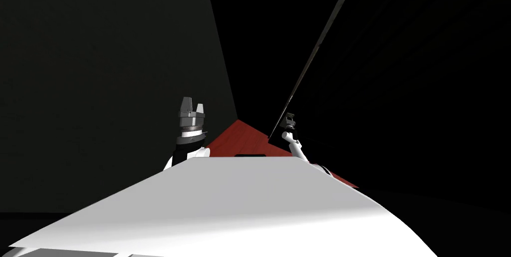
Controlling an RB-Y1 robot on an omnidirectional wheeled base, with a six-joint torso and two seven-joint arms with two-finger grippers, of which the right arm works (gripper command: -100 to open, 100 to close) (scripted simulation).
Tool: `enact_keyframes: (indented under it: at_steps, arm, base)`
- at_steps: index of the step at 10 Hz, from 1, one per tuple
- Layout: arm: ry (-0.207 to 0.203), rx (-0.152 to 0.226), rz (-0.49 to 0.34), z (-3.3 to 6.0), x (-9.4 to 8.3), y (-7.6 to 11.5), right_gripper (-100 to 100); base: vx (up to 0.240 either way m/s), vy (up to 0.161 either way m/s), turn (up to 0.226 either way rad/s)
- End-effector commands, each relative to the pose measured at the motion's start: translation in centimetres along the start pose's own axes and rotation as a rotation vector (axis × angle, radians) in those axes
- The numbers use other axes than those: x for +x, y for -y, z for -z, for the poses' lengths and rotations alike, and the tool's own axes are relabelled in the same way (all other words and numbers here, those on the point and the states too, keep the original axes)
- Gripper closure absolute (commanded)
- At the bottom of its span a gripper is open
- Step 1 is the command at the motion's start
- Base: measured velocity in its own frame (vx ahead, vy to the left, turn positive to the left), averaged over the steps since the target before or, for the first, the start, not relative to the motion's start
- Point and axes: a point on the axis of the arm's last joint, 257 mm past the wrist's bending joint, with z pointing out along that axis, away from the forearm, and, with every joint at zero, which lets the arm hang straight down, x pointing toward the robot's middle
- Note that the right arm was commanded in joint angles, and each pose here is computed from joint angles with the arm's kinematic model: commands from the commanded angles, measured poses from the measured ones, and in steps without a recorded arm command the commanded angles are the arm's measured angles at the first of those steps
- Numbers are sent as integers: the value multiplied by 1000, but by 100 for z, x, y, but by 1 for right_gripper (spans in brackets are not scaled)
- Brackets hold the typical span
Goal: Pull the door open
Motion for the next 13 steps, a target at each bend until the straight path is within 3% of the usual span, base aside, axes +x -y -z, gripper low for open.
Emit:
enact_keyframes:
  at_steps: [1, 13]
  arm:
    - [-2, 14, -5, 4, 9, 28, 100]
    - [5, 116, -33, 82, -9, 259, 100]
  base:
    - [-104, -23, 108]
    - [-221, -48, 124]
